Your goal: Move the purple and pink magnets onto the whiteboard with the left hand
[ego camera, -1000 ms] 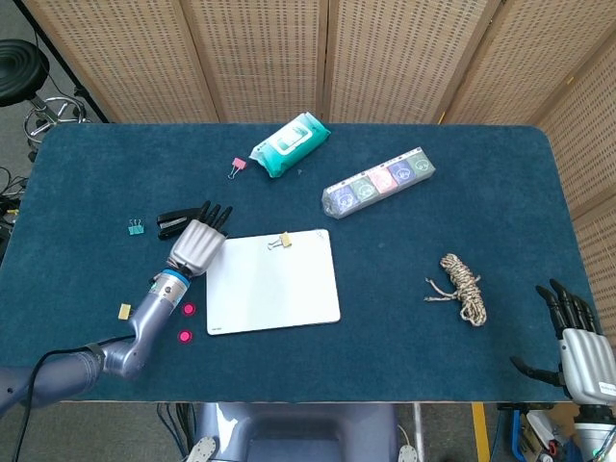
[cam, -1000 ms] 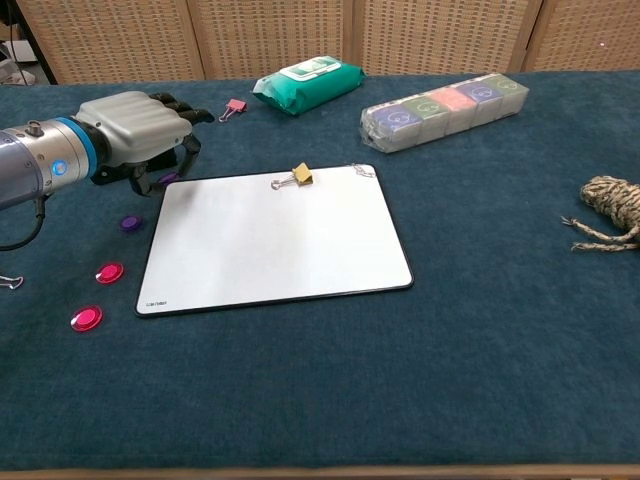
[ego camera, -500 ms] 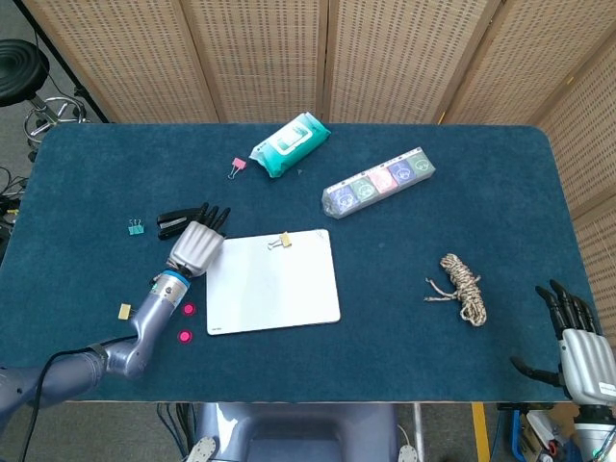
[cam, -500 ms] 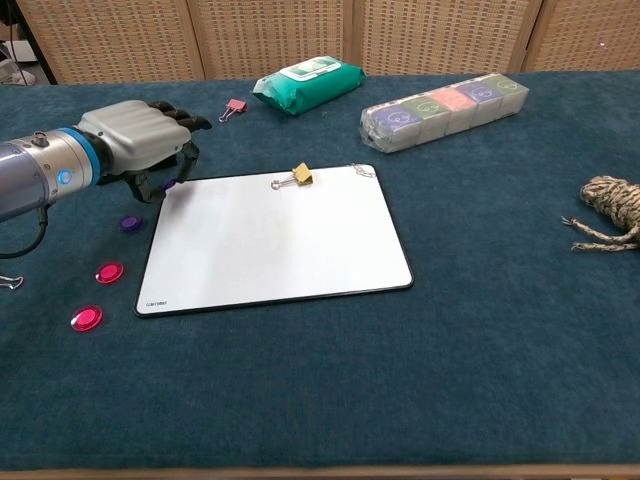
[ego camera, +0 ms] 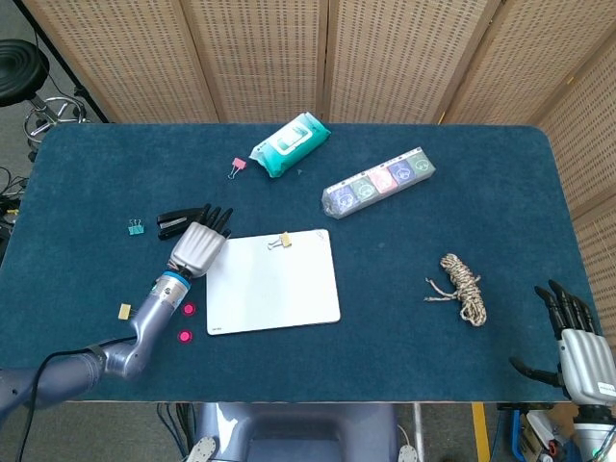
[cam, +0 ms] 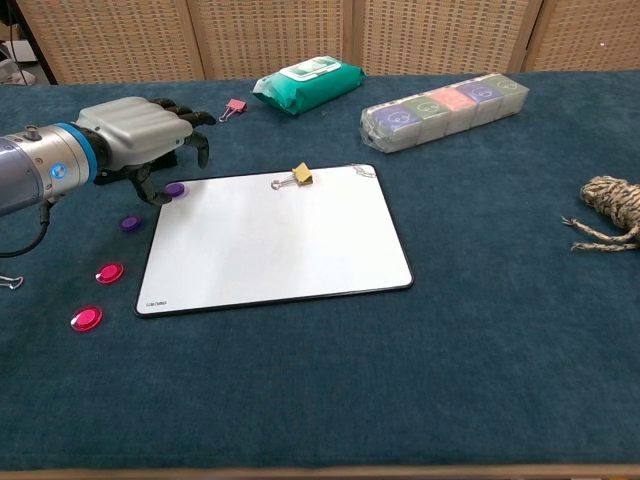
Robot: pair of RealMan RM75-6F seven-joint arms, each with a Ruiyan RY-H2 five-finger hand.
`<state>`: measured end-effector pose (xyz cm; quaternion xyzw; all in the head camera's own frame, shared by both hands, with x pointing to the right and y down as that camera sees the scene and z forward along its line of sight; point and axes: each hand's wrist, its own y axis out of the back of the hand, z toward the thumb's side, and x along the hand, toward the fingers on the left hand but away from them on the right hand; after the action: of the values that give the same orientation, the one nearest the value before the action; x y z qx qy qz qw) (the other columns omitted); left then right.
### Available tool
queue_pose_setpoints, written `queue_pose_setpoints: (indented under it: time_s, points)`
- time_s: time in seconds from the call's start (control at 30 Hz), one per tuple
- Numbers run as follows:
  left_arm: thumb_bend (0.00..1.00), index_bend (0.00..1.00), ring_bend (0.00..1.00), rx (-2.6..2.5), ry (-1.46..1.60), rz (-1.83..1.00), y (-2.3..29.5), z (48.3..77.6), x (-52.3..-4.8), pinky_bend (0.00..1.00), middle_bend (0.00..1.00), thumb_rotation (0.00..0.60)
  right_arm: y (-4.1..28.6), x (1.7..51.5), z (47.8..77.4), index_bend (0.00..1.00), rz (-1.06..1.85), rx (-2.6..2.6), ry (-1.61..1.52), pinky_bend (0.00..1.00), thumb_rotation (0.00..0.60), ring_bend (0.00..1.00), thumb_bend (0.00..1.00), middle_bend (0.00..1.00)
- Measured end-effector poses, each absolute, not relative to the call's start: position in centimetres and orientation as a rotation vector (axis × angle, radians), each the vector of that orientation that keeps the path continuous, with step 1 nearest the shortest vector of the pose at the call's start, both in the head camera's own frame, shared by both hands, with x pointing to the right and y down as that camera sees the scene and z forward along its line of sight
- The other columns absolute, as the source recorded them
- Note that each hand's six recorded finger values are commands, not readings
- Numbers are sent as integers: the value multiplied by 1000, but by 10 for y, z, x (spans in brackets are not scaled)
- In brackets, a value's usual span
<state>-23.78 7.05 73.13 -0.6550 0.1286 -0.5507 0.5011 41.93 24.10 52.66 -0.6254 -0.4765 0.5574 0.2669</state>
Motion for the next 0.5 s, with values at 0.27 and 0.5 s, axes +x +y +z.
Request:
queue_pose_setpoints:
  time_s: [0.27, 0.5]
  points:
    - [261, 386, 0, -1669, 369, -1313, 75, 703, -261, 0, 0, 600, 243, 416, 526, 81, 1497, -1695, -1279, 0, 600, 0, 0, 0]
    - [260, 393, 0, -1720, 372, -1356, 94, 697, -295, 0, 0, 600, 245, 413, 525, 81, 1490, -1701, -1270, 0, 600, 0, 0, 0]
